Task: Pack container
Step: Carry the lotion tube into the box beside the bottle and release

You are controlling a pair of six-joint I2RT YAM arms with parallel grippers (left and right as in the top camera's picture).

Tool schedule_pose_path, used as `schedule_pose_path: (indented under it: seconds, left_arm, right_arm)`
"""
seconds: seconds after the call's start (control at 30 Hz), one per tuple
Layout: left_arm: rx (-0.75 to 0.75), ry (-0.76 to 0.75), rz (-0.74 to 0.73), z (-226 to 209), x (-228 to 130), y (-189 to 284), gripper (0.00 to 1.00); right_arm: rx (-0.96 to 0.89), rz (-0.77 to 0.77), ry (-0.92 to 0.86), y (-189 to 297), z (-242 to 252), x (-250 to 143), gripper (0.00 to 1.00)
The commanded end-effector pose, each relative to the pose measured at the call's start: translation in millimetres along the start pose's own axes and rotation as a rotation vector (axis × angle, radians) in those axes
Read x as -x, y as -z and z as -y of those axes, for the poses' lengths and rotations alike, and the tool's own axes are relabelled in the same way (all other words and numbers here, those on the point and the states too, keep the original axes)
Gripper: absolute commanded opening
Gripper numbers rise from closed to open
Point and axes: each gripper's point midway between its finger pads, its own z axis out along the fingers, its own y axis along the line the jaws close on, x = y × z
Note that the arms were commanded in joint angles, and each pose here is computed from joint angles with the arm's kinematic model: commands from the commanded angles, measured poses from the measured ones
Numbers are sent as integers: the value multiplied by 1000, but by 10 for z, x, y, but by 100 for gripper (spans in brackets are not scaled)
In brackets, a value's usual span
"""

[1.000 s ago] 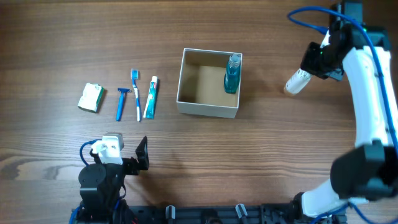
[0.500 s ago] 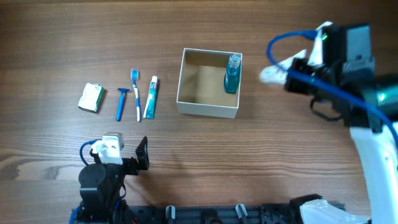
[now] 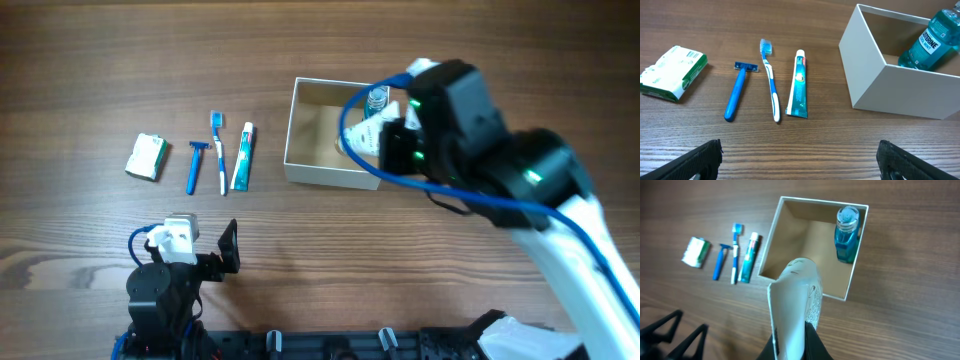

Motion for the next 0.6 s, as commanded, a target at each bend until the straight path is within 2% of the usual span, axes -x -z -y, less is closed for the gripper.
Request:
schedule_pose_path:
  seconds: [0.0, 0.23, 0.57]
  left_arm:
    - [-26, 0, -15, 32, -67, -23, 100]
    - [-26, 0, -15, 32, -67, -23, 100]
    - [-26, 0, -15, 32, -67, -23, 100]
  right_arm:
    - [-90, -3, 2, -350, 44, 119, 4]
    - [-242, -48, 30, -842, 235, 137, 4]
    - [-297, -194, 51, -1199, 336, -114, 4]
